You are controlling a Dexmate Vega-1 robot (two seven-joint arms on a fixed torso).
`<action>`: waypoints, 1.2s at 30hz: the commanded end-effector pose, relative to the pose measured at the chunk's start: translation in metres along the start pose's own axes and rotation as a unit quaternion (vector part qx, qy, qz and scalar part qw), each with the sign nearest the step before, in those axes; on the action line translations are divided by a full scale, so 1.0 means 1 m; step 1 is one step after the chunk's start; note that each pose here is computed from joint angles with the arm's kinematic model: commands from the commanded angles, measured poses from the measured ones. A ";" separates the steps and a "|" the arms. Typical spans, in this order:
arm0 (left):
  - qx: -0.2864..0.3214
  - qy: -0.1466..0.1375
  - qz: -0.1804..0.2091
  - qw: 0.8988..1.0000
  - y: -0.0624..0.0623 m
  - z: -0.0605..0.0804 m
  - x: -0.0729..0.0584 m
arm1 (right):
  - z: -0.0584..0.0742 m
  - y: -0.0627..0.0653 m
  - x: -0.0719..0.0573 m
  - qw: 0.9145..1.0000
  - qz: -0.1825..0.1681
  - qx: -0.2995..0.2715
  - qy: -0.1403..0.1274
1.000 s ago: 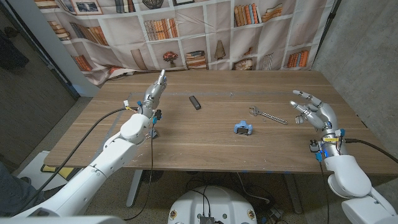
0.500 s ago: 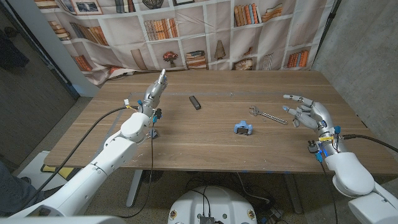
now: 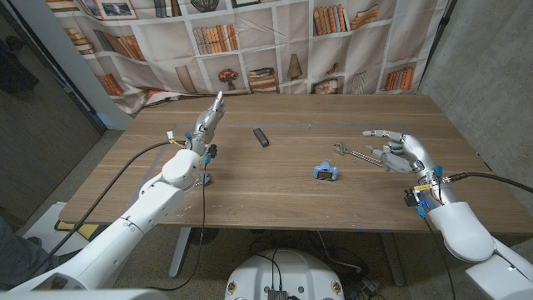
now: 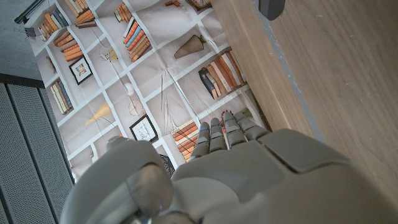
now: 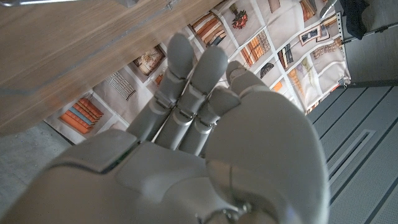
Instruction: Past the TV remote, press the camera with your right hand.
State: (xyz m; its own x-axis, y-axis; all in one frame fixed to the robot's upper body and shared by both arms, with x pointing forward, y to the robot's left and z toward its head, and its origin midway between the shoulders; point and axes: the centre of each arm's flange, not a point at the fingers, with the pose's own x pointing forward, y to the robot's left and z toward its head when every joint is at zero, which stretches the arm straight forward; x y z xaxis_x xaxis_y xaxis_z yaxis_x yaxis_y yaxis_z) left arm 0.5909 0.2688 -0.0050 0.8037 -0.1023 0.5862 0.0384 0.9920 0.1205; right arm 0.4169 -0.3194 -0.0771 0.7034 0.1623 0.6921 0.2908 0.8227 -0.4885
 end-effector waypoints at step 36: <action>0.007 -0.001 -0.007 1.000 -0.007 -0.002 -0.017 | -0.001 0.048 -0.002 0.939 0.063 -0.337 -0.031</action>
State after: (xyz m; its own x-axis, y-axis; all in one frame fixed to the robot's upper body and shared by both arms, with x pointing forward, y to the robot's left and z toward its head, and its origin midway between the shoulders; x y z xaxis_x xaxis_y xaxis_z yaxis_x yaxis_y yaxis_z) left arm 0.5787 0.2603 -0.0106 0.8003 -0.1138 0.5887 0.0343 0.9889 0.1445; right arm 0.4208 -0.2859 -0.0910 0.6727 0.2811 0.6845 0.5968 0.3407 -0.7264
